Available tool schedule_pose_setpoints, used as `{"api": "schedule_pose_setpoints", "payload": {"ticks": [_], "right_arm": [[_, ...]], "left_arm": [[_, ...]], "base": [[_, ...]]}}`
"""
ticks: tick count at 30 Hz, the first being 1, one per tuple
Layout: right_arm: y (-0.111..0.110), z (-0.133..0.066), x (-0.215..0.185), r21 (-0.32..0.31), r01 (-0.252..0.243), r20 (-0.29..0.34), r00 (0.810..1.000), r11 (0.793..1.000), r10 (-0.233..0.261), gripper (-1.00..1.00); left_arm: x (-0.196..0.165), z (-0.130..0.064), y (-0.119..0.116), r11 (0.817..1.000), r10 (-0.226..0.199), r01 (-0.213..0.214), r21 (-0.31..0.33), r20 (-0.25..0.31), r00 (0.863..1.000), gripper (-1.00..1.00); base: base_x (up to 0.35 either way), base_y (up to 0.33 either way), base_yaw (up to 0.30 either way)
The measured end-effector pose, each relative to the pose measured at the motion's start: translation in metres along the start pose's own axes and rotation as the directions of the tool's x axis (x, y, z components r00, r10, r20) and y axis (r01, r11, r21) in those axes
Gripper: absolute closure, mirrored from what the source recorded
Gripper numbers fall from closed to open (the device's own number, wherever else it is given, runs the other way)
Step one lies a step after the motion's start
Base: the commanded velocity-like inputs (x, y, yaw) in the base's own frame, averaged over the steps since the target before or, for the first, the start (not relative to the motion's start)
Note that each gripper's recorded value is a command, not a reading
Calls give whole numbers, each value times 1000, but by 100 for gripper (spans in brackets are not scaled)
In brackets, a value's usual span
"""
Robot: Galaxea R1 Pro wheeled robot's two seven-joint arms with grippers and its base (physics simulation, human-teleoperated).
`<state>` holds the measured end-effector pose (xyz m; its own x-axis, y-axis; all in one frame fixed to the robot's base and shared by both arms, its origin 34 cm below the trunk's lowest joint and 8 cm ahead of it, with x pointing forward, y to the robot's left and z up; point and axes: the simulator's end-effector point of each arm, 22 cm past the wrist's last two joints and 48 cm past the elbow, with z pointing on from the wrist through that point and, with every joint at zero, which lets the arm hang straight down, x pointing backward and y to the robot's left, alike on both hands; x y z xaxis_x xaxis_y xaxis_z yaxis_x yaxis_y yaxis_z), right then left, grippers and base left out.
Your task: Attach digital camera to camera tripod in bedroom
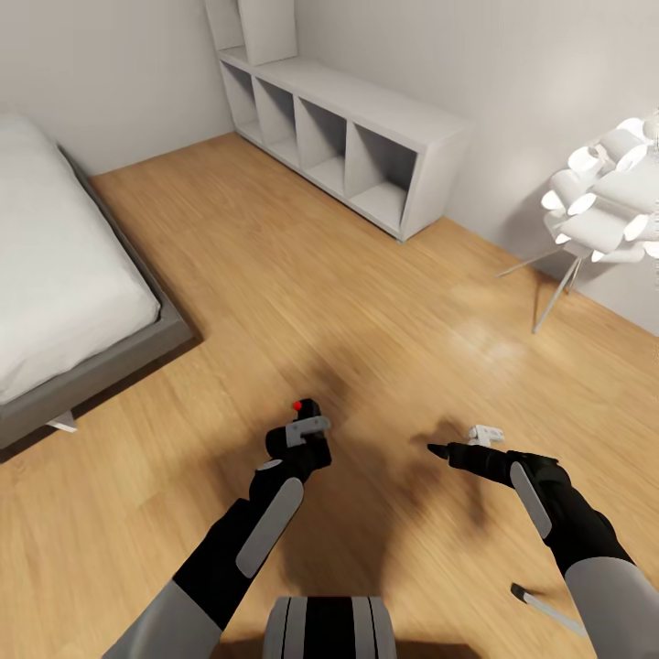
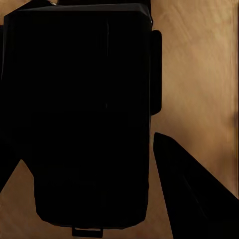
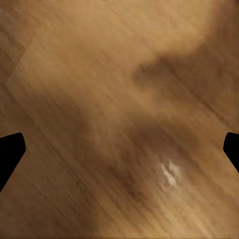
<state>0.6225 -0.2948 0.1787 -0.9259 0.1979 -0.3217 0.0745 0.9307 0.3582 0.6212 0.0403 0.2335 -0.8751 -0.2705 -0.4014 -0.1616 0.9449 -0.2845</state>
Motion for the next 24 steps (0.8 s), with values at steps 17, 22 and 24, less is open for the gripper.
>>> {"api": "schedule_pose_setpoints", "payload": {"ticks": [17, 22, 24], "right_arm": [[16, -27, -31, -13, 23, 64, 998, 1000, -23, -100], [21, -36, -41, -15, 30, 84, 996, 999, -28, -100], [23, -39, -44, -17, 33, 91, 995, 999, -31, -100]], "left_arm": [[-27, -27, -12, 1000, 8, -9, 20, 58, 998, 100], [-35, -35, -16, 1000, 11, -13, 23, 76, 997, 100], [-38, -38, -17, 1000, 13, -15, 25, 83, 996, 100]], "base": [[0, 0, 0], [0, 0, 0], [0, 0, 0]]}}
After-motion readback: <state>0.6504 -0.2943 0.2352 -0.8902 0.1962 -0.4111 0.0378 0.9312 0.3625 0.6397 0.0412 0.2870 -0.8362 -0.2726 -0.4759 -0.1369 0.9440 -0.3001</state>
